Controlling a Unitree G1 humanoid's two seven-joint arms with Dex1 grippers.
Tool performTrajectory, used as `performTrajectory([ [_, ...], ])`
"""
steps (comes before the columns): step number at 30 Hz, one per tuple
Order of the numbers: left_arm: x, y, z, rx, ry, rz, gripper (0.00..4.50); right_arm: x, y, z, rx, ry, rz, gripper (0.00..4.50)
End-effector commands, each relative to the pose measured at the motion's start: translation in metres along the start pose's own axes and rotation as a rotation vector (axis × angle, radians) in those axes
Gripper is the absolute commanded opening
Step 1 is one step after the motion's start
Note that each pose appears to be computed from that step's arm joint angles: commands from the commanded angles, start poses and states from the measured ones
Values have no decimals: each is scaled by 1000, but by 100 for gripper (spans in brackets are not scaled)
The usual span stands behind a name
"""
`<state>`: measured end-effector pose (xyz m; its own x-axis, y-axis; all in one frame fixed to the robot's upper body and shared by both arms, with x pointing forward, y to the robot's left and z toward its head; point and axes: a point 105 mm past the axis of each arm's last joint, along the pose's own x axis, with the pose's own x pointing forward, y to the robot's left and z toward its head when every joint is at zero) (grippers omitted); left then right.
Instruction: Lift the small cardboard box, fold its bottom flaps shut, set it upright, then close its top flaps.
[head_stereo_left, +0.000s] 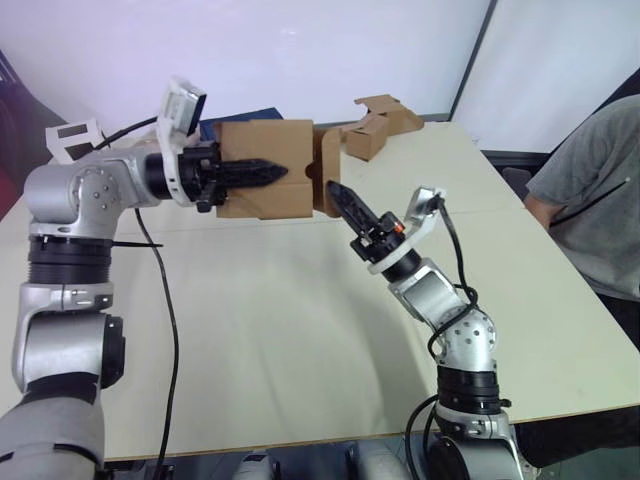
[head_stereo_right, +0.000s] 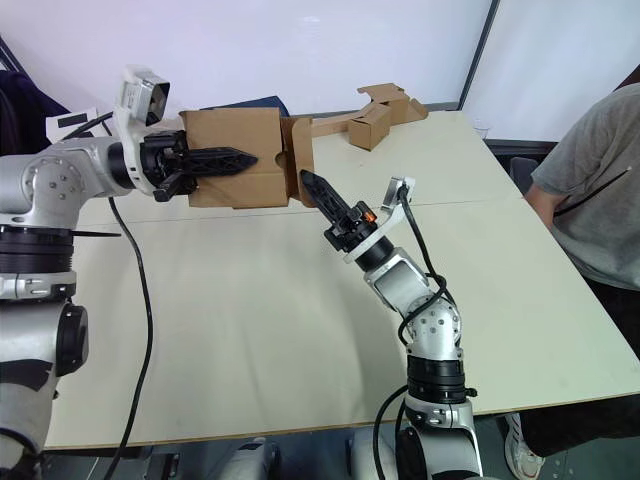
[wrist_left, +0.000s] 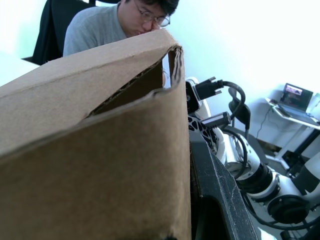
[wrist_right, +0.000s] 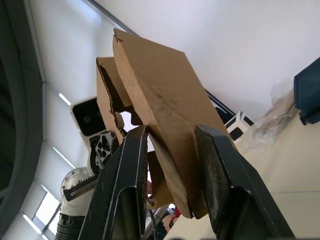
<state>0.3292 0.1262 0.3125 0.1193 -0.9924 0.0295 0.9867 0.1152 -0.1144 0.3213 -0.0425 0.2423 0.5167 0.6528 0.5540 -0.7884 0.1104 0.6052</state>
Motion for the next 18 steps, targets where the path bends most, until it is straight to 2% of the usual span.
performTrajectory([
  [1, -1, -7, 9, 53, -17, -22, 0, 6, 15, -1, -25, 9, 50, 144],
  [18, 0, -5, 5, 53, -25, -10, 0, 22, 30, -19, 3, 41, 104, 144],
])
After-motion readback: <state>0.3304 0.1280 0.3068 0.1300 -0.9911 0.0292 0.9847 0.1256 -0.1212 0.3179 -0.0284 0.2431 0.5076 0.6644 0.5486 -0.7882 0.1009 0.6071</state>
